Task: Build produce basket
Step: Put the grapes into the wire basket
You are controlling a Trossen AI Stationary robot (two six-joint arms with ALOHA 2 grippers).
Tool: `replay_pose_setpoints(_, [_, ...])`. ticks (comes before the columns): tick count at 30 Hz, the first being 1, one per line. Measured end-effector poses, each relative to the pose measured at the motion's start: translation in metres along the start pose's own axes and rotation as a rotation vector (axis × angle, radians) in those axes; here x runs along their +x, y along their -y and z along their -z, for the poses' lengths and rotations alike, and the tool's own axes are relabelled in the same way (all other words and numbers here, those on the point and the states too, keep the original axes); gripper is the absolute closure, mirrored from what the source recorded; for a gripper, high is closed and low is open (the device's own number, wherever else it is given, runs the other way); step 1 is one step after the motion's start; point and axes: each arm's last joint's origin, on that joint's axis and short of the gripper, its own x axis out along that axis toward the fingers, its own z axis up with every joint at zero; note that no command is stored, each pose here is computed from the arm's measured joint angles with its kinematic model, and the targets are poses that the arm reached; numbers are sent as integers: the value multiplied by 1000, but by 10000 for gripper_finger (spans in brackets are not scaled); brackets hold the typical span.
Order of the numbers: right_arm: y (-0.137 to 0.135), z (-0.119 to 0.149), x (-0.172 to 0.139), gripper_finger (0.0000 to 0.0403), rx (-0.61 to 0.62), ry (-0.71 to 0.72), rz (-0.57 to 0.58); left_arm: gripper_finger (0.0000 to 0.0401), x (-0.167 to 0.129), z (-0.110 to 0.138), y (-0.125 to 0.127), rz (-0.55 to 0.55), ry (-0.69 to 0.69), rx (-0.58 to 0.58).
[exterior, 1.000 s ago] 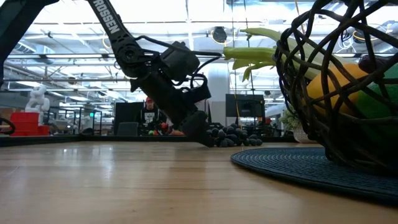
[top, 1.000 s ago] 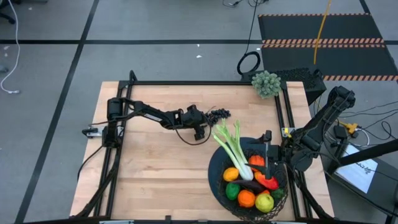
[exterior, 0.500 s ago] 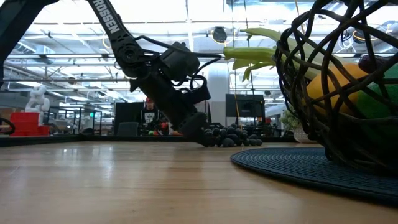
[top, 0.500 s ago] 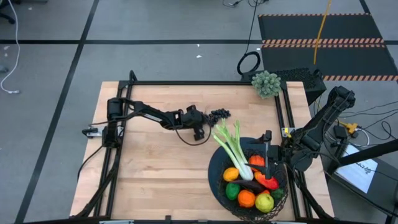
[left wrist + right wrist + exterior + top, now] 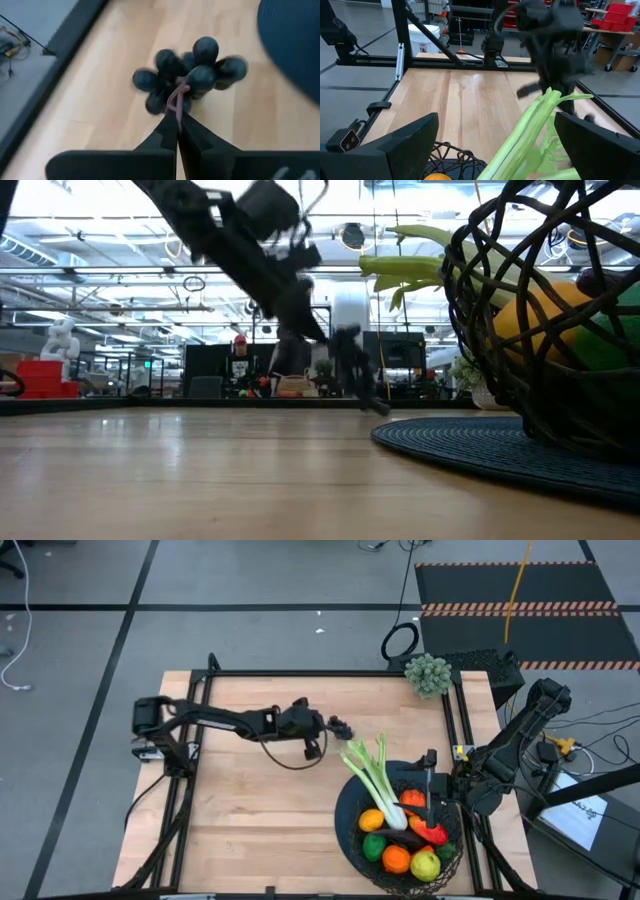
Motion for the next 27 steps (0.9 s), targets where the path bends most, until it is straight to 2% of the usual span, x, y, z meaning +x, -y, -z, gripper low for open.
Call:
replay_pose_setpoints(9, [-4,-1,10,10,-34,22,21,399,-56,-35,-15,-21,191,-10])
replay_pose_setpoints(17, [-8,-4,17,10,-80,48,34,399,-87,-55,-22,-51,359,30])
replay_pose_setpoints(19, [-8,-4,17,10,-73,52,34,400,-90,-56,-22,-43,373,-13])
replay_pose_setpoints(24, [-8,-4,17,10,-64,50,33,398,-98,-62,-17,70,431,-258])
replay_pose_setpoints(27, [-9,-2,17,10,-39,41,23,399,-100,-64,-12,107,447,-329])
